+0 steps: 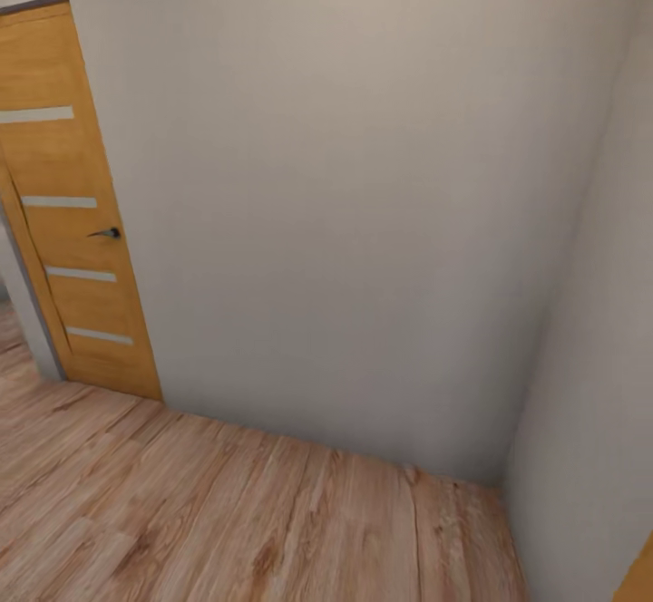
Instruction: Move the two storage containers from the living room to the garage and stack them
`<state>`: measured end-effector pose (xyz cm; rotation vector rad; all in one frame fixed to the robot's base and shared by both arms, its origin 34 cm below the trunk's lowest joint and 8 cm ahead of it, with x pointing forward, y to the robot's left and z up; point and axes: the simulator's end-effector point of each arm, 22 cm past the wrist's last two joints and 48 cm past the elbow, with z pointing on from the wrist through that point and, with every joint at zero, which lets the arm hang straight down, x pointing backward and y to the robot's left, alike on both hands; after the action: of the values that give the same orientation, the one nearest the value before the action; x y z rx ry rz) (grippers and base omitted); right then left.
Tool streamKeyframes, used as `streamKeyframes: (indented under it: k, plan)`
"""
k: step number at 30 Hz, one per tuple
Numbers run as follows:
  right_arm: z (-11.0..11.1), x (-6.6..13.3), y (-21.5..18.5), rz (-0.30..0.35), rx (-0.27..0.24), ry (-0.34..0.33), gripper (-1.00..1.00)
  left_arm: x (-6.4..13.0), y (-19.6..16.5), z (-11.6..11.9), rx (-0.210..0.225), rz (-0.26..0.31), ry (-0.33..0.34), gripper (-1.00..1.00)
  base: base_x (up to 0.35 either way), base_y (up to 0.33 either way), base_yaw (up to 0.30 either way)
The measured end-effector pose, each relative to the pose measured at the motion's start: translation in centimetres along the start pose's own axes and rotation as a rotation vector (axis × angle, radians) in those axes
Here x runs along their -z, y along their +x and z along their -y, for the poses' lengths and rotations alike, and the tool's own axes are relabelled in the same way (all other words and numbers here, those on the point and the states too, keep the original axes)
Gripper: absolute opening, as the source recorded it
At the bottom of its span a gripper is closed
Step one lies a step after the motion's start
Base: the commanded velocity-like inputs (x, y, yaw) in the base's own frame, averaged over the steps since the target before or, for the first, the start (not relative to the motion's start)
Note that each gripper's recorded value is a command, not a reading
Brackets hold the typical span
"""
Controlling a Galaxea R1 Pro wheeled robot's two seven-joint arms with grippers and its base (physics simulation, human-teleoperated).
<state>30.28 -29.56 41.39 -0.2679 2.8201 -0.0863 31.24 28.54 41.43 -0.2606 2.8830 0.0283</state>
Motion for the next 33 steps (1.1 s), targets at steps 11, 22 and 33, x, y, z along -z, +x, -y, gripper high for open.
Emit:
streamKeyframes:
  k: [11,22,33]
  plan:
    - [0.0,0.0,-0.03,0.001,0.0,0.0,1.0,0.0,0.0,0.0,0.001,0.0,0.0,1.0,0.32,0.0,0.27]
    - [0.03,0.0,-0.03,0.001,-0.001,0.0,1.0,0.0,0.0,0.0,0.0,0.0,0.0,1.0,0.321,0.0,0.274]
    - [0.12,0.0,-0.01,0.001,-0.001,0.002,1.0,0.0,0.01,0.07,0.0,0.0,0.001,1.0,0.321,0.0,0.274]
